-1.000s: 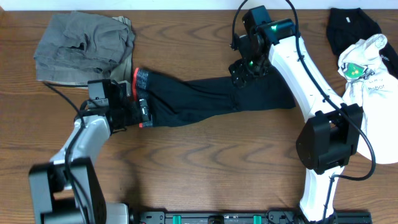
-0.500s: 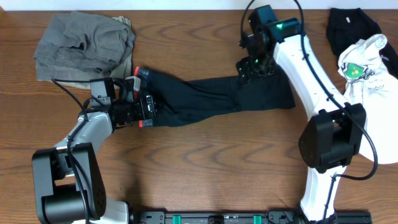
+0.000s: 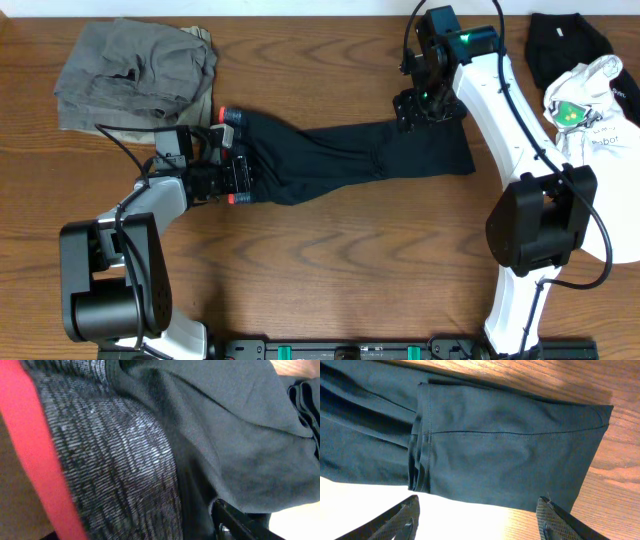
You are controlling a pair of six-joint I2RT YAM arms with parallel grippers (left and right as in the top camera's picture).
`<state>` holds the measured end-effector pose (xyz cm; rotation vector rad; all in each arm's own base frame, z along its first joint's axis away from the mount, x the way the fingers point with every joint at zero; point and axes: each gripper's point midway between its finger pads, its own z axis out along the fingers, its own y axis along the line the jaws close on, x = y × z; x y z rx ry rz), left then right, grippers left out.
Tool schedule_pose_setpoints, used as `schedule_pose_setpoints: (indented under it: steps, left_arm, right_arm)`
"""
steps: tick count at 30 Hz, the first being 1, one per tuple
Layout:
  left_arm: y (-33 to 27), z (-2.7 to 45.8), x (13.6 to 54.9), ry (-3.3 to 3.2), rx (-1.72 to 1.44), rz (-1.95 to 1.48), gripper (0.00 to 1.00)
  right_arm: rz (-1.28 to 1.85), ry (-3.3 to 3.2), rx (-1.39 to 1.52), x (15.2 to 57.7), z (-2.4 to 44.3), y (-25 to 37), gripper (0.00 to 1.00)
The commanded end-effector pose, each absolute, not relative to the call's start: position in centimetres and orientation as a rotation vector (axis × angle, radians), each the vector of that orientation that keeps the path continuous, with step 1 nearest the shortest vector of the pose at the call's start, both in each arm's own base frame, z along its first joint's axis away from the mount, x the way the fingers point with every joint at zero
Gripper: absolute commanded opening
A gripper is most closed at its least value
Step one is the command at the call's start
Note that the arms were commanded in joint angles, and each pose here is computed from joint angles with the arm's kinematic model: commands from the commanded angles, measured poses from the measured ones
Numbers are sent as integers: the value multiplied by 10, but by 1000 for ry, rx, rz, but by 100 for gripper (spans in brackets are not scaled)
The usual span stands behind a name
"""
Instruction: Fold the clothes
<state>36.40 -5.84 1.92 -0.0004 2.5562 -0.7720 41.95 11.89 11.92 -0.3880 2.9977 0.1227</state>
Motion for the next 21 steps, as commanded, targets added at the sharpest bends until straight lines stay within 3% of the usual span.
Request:
schedule_pose_setpoints:
  steps: [1,4,5,6,8,11,14,16,18,21]
  left_arm:
    - [-44,11,371,2586,-26,-640,73]
    - [-42,9,371,2591,-35,-627,69]
    - [-42,9,371,2593,-44,-630,56]
    - [-42,9,371,2594,-59,-634,34]
    - [-42,9,371,2598,-97,-645,6]
    - [-42,12,370,2599,-128,-655,6]
    - [-42,22,369,2589,-126,-653,6]
    - [-41,33,368,2574,-122,-638,6]
    - [-39,45,366,2561,-118,-617,6]
    - [-34,63,359,2551,-125,-566,6]
  right_arm:
    - [121,2959,-348,424,136,116,72]
    - [120,2959,-346,424,136,115,73]
    - [119,2958,-346,424,136,115,72]
    - [115,2958,-345,424,136,115,72]
    - [114,2957,-344,425,136,114,72]
    - [115,2952,-332,427,136,111,67]
    - [118,2941,-317,431,136,108,49]
    - [130,2937,-314,433,136,109,20]
    - [153,2933,-316,433,135,112,1]
    - [192,2932,-321,433,131,116,1]
